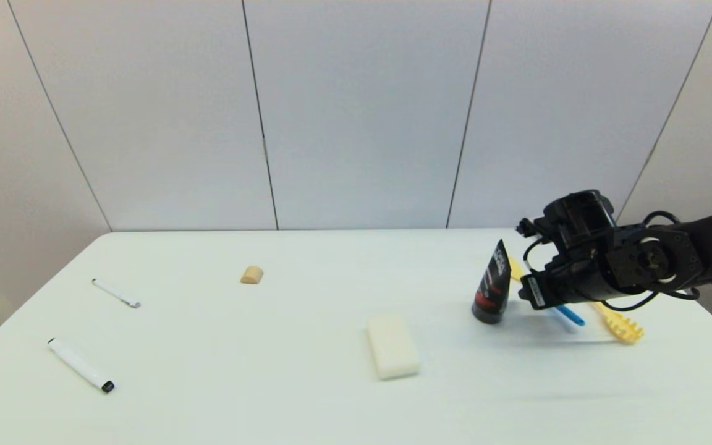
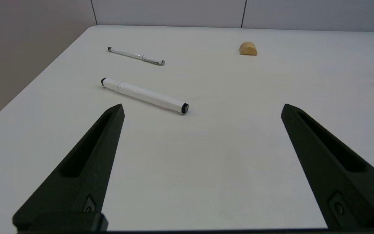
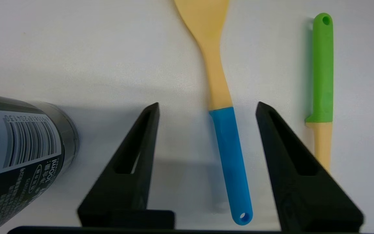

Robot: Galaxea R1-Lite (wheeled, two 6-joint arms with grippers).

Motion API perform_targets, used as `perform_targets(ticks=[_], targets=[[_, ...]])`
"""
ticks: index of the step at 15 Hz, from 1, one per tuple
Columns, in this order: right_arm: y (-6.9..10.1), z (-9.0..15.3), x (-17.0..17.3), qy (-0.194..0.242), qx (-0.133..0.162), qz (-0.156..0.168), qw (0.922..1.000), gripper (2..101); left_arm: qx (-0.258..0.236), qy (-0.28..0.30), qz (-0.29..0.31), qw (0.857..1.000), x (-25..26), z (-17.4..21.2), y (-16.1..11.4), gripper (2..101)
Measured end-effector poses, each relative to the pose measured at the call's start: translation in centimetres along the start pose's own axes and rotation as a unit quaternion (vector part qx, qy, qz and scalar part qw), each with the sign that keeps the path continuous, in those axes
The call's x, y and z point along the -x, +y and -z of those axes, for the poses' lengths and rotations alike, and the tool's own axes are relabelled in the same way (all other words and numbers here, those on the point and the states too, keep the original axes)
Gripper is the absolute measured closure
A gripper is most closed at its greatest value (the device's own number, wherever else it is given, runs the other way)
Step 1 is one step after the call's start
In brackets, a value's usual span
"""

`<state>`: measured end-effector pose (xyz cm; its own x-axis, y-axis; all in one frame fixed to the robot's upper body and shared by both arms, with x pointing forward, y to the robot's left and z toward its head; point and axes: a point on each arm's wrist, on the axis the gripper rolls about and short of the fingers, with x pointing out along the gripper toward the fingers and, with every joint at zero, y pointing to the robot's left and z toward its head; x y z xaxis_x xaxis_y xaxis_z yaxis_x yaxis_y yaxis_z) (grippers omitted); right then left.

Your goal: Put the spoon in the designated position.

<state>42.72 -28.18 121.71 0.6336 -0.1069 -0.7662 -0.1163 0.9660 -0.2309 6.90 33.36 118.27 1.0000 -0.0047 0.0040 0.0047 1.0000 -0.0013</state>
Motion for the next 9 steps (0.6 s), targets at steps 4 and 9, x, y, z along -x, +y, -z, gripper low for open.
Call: perform_targets(ticks=[4,9], targets=[[-0.5,-0.6,1.3,-0.018,-0.006,0.01,0.9998,26.2,0.0,0.0,0.0,1.0,0.0,0.0,0.0,5.3],[-2.5,-1.6,6.5,-0.07,-0.019,0.044,0.9964,16.1,0.0,0.0,0.0,1.0,0.0,0.0,0.0,5.3]])
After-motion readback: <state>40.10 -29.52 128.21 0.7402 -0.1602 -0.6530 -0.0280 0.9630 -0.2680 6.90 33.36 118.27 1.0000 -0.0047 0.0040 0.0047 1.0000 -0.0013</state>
